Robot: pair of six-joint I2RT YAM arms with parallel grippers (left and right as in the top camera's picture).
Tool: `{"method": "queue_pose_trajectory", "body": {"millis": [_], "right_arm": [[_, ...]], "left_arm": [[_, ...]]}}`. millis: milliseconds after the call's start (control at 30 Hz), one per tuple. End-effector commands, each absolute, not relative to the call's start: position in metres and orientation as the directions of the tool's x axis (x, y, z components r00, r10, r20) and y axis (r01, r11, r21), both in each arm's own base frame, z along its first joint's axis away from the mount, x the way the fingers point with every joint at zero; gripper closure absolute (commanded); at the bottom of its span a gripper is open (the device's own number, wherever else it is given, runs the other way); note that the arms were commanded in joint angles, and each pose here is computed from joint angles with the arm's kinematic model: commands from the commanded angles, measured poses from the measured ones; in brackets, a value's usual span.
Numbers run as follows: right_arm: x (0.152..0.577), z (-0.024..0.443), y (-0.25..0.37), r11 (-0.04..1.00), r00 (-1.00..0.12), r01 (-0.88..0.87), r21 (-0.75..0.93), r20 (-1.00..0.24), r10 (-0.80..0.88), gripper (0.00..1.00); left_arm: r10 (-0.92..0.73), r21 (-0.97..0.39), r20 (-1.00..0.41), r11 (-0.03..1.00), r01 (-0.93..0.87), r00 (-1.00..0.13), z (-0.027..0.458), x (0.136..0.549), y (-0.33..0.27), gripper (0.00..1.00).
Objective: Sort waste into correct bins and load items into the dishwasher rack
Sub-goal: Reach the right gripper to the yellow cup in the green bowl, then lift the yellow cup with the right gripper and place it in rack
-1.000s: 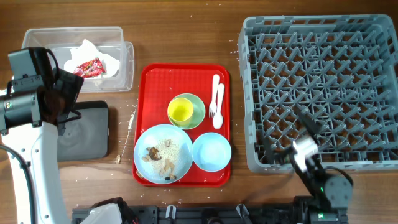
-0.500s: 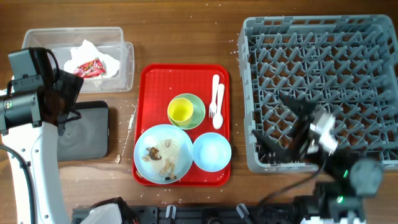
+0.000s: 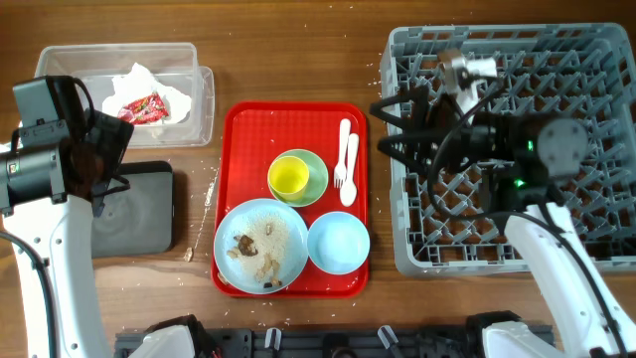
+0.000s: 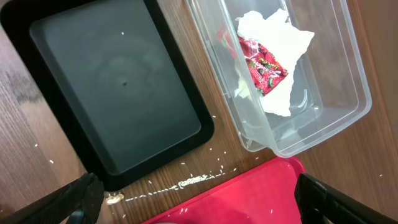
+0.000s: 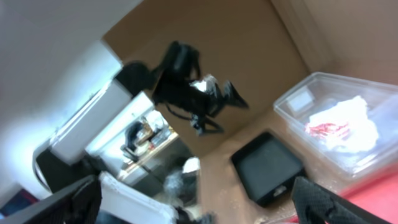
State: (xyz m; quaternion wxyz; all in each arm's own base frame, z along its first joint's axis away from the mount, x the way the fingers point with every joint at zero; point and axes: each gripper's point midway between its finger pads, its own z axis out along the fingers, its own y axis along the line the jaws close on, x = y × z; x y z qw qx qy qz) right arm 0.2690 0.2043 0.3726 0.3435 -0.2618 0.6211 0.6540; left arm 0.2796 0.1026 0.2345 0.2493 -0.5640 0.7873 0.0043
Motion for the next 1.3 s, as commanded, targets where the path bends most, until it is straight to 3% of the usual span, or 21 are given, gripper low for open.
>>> {"method": "queue_pose_trajectory", "body": {"millis": [0, 100, 167, 267, 367, 433, 533, 567, 600, 633, 667, 700, 767, 900, 1267], "right_arm": [[0.299, 0.396, 0.225, 0.12, -0.598, -0.771, 0.625, -0.776, 0.199, 0.01], [0.368, 0.365, 0.207, 0.617, -0.54, -0.51, 0.599, -0.781, 0.313, 0.0], [0.369, 0.35, 0.212, 0.776, -0.543, -0.423, 0.468, -0.817, 0.196, 0.01], [0.347, 0.328, 0.259, 0.814, -0.64, -0.479, 0.327, -0.765, -0.069, 0.0], [0.328, 0.278, 0.304, 0.828, -0.754, -0.514, 0.227, -0.579, -0.309, 0.01], [0.318, 0.237, 0.325, 0.824, -0.794, -0.53, 0.201, -0.457, -0.4, 0.0], [0.307, 0.198, 0.349, 0.806, -0.797, -0.562, 0.184, -0.383, -0.468, 0.0], [0.304, 0.188, 0.359, 0.797, -0.793, -0.574, 0.188, -0.372, -0.483, 0.07], [0.302, 0.182, 0.365, 0.794, -0.791, -0.579, 0.189, -0.369, -0.489, 0.19], [0.302, 0.177, 0.371, 0.789, -0.786, -0.586, 0.188, -0.369, -0.496, 0.33], [0.301, 0.175, 0.374, 0.785, -0.783, -0.59, 0.188, -0.37, -0.5, 0.56], [0.301, 0.167, 0.376, 0.791, -0.789, -0.584, 0.184, -0.358, -0.499, 0.59], [0.31, 0.139, 0.361, 0.887, -0.867, -0.443, 0.126, -0.311, -0.389, 0.53], [0.308, 0.103, 0.36, 0.934, -0.925, -0.335, 0.121, -0.23, -0.302, 0.54], [0.304, 0.055, 0.363, 0.959, -0.955, -0.27, 0.08, -0.147, -0.257, 0.57]], "left_arm": [[-0.886, -0.273, -0.405, 0.352, -0.896, -0.225, 0.235, 0.277, 0.105, 0.0], [-0.886, -0.273, -0.405, 0.352, -0.896, -0.225, 0.235, 0.277, 0.105, 0.0], [-0.886, -0.273, -0.405, 0.352, -0.896, -0.225, 0.235, 0.277, 0.105, 0.0], [-0.886, -0.273, -0.405, 0.352, -0.896, -0.225, 0.235, 0.277, 0.105, 0.0], [-0.886, -0.272, -0.405, 0.352, -0.896, -0.225, 0.235, 0.277, 0.105, 0.0], [-0.886, -0.273, -0.405, 0.352, -0.896, -0.225, 0.235, 0.277, 0.105, 0.0], [-0.886, -0.273, -0.405, 0.352, -0.896, -0.225, 0.235, 0.277, 0.105, 0.0], [-0.886, -0.273, -0.405, 0.352, -0.896, -0.225, 0.235, 0.277, 0.105, 0.0], [-0.886, -0.273, -0.405, 0.352, -0.896, -0.225, 0.235, 0.277, 0.105, 0.0], [-0.886, -0.273, -0.405, 0.352, -0.896, -0.225, 0.235, 0.277, 0.105, 0.0], [-0.886, -0.273, -0.405, 0.352, -0.896, -0.225, 0.235, 0.277, 0.105, 0.0], [-0.886, -0.273, -0.405, 0.352, -0.896, -0.225, 0.235, 0.277, 0.105, 0.0], [-0.886, -0.272, -0.405, 0.352, -0.896, -0.225, 0.235, 0.277, 0.105, 0.0], [-0.886, -0.273, -0.405, 0.352, -0.896, -0.225, 0.235, 0.277, 0.105, 0.0], [-0.886, -0.273, -0.405, 0.352, -0.896, -0.225, 0.235, 0.277, 0.105, 0.0]]}}
